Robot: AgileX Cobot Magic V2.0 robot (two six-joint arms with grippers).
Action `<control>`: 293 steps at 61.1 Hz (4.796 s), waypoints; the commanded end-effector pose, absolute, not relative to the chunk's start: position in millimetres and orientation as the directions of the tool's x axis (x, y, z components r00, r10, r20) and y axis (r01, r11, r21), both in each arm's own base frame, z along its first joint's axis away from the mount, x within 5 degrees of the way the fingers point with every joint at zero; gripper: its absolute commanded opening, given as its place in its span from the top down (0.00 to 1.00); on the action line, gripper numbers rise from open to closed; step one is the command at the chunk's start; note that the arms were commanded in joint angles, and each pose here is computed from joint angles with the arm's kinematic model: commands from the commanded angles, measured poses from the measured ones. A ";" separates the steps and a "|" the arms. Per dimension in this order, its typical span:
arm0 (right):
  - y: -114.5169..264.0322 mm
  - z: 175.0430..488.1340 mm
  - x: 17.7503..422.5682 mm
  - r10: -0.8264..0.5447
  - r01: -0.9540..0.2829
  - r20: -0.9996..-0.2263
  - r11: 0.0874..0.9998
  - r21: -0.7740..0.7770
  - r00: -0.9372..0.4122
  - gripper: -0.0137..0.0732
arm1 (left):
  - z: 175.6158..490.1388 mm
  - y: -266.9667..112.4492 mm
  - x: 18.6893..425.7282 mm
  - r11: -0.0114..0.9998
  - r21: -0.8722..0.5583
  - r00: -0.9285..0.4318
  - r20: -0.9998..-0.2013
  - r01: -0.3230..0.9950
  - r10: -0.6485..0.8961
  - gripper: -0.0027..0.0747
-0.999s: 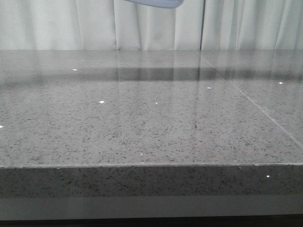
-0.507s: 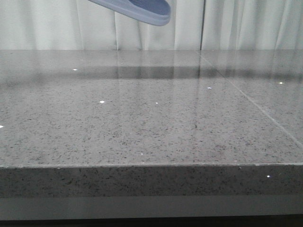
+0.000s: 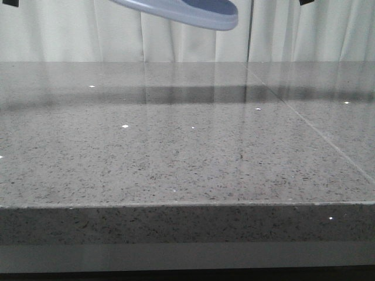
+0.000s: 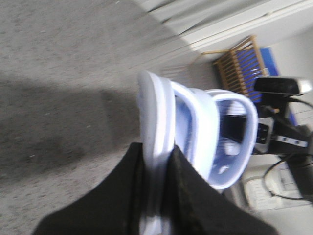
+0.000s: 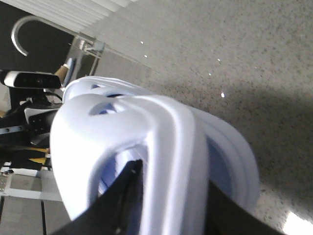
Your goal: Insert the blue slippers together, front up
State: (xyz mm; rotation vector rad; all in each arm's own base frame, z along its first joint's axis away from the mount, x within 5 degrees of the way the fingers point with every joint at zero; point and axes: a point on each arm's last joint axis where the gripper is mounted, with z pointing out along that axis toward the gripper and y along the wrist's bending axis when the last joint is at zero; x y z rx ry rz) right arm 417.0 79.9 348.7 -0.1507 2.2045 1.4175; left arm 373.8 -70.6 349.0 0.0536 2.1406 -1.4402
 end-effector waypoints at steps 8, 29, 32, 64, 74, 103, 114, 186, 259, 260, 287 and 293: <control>79.2 386.2 393.8 0.134 -0.418 -0.540 0.491 0.764 -0.831 0.54 | 373.6 -76.1 365.2 0.420 -0.820 -0.803 -0.525 0.389 -0.281 0.99; 76.5 384.1 393.9 0.132 -0.392 -0.535 0.540 0.745 -0.834 0.32 | 371.8 -74.3 367.5 0.452 -0.806 -0.792 -0.538 0.383 -0.288 0.99; 76.3 384.5 393.3 0.130 -0.393 -0.538 0.544 0.741 -0.833 0.32 | 371.2 -74.0 367.8 0.460 -0.803 -0.792 -0.539 0.380 -0.287 0.99; 39.7 398.5 382.7 0.161 -0.360 -0.558 0.614 0.703 -0.814 0.32 | 367.2 -69.7 372.6 0.529 -0.770 -0.769 -0.564 0.357 -0.302 0.99; 11.0 408.1 374.2 0.200 -0.334 -0.568 0.639 0.693 -0.798 0.32 | 367.0 -70.7 370.8 0.509 -0.793 -0.791 -0.530 0.335 -0.305 0.99; -12.5 414.1 371.5 0.260 -0.299 -0.591 0.669 0.681 -0.764 0.32 | 313.1 -79.1 350.5 0.439 -0.891 -0.929 -0.254 0.115 -0.270 0.99; -12.7 414.0 371.7 0.258 -0.301 -0.594 0.672 0.677 -0.762 0.32 | 284.7 -74.7 347.4 0.504 -0.862 -0.924 -0.232 0.050 -0.304 0.99; -17.3 450.4 334.6 0.036 -0.273 -0.789 0.928 0.255 -0.613 0.72 | 389.5 4.0 327.6 0.854 -0.466 -0.734 -0.660 0.232 -0.161 0.99; 1.7 346.5 114.5 -0.168 -0.013 -0.985 0.986 -0.168 0.038 0.91 | 330.0 -16.1 111.9 0.989 -0.045 0.033 -0.998 0.143 -0.051 0.99; 1.7 343.1 111.5 -0.168 -0.013 -0.985 0.986 -0.168 0.039 0.91 | 327.7 -15.6 108.8 0.988 -0.055 0.036 -0.998 0.144 -0.060 0.99; 1.9 326.8 83.3 -0.165 -0.003 -0.981 0.986 -0.166 0.101 0.91 | 310.4 -11.7 81.6 0.987 -0.056 0.102 -0.992 0.148 -0.072 0.99; 1.9 326.7 83.3 -0.162 -0.004 -0.982 0.987 -0.164 0.100 0.91 | 310.4 -11.7 81.6 0.987 -0.056 0.102 -0.992 0.148 -0.072 0.99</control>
